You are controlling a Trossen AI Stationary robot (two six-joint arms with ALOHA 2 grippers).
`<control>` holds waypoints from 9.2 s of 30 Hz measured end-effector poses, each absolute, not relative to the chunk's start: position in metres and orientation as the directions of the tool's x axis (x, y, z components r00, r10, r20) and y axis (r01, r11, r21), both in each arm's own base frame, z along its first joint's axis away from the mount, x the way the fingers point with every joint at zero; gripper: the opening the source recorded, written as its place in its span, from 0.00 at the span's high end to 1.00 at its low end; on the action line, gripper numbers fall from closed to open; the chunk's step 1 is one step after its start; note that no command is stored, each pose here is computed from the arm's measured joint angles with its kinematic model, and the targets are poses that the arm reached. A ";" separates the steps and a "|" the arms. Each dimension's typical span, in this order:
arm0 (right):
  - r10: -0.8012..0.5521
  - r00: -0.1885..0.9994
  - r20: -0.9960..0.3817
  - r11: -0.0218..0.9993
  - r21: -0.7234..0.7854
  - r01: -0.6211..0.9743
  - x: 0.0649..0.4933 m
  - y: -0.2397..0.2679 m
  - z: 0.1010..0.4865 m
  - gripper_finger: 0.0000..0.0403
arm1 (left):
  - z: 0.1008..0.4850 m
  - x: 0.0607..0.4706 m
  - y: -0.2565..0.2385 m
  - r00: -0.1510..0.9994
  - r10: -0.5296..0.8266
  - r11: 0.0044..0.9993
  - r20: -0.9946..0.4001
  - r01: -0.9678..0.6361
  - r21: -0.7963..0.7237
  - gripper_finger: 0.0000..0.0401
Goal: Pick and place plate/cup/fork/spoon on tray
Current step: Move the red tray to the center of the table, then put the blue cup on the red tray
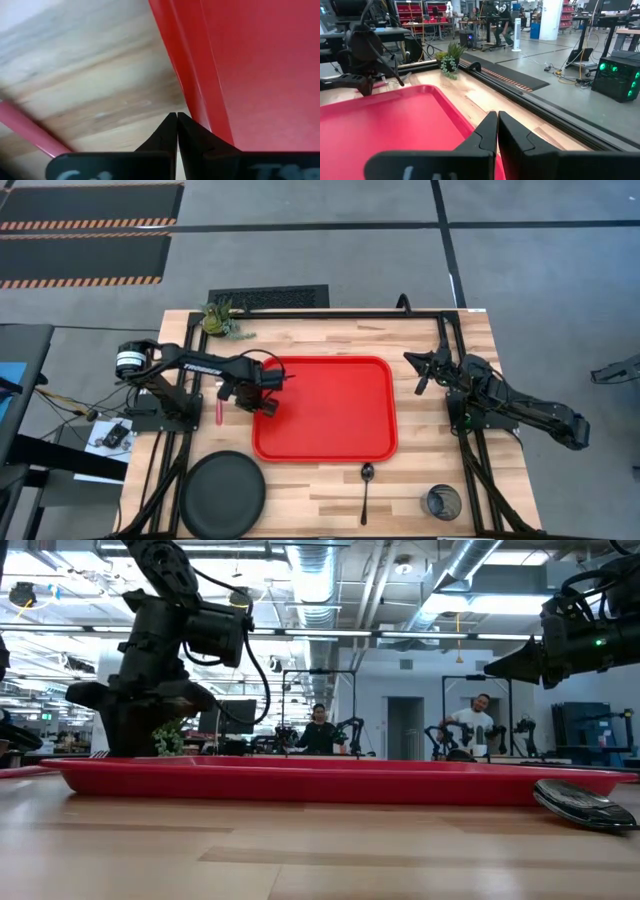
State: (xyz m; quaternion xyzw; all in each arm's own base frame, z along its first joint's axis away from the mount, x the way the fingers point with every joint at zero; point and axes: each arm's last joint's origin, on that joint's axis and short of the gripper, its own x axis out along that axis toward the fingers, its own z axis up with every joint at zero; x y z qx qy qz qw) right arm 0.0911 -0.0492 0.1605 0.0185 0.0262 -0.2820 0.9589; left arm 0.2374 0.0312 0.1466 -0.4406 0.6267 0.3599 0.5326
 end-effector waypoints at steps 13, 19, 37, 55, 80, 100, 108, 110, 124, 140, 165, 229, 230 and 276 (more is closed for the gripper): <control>-0.540 0.840 -0.061 0.840 0.021 0.542 0.091 -0.049 0.160 0.90 | 0.166 0.229 0.021 -0.017 -0.144 0.414 -0.989 -0.909 -0.044 1.00; -0.540 0.839 -0.061 0.840 0.021 0.542 0.091 -0.049 0.160 0.90 | 0.186 0.232 0.031 0.205 -0.048 0.566 -0.978 -0.801 -0.195 1.00; -0.540 0.840 -0.061 0.840 0.020 0.542 0.091 -0.049 0.160 0.90 | 0.187 0.262 0.059 0.903 0.070 0.932 -0.425 -0.211 -0.296 1.00; -0.541 0.839 -0.061 0.840 0.021 0.543 0.091 -0.049 0.160 0.90 | 0.161 0.226 0.057 0.985 0.089 0.984 -0.145 -0.109 -0.140 1.00; -0.411 0.912 0.004 0.882 0.254 0.397 0.098 -0.038 0.191 0.98 | 0.169 0.222 0.060 0.999 -0.026 0.993 -0.043 0.021 -0.114 1.00; -0.107 0.703 -0.703 0.821 0.336 0.461 0.162 0.062 0.248 0.99 | 0.151 0.185 0.049 0.998 0.004 0.990 0.064 0.005 -0.144 1.00; 0.007 0.514 -0.858 0.749 0.345 0.566 0.185 0.147 0.280 0.99 | 0.163 0.196 0.052 0.994 -0.034 0.994 0.104 0.044 -0.101 1.00; 0.023 0.467 -0.884 0.729 0.335 0.597 0.187 0.170 0.289 0.99 | 0.166 0.200 0.053 0.994 -0.042 0.995 0.103 0.051 -0.087 1.00; 0.037 0.100 -0.994 0.551 0.104 0.828 0.185 0.288 0.293 0.70 | 0.187 0.233 0.060 0.992 -0.121 0.992 0.036 0.122 -0.029 1.00; -0.038 -0.118 -0.992 0.519 -0.120 0.846 0.207 0.299 0.244 0.54 | 0.197 0.239 0.062 0.991 -0.122 0.992 0.062 0.123 -0.019 1.00; -0.106 0.019 -0.994 0.806 -0.075 0.587 0.246 0.241 0.276 0.97 | 0.165 0.221 0.033 0.968 -0.251 0.967 -0.025 0.249 -0.054 1.00; -0.131 0.117 -0.984 0.976 -0.107 0.189 0.318 -0.031 0.243 0.97 | 0.145 0.175 0.013 0.970 -0.228 0.972 0.078 0.232 -0.046 1.00; -0.130 0.109 -0.986 0.974 -0.106 0.202 0.316 -0.034 0.241 0.97 | 0.145 0.175 0.013 0.971 -0.228 0.971 0.075 0.232 -0.048 1.00; -0.019 0.077 -0.997 0.966 0.001 0.259 0.308 -0.077 0.235 0.96 | 0.145 0.176 0.014 0.973 -0.216 0.973 0.076 0.221 -0.070 1.00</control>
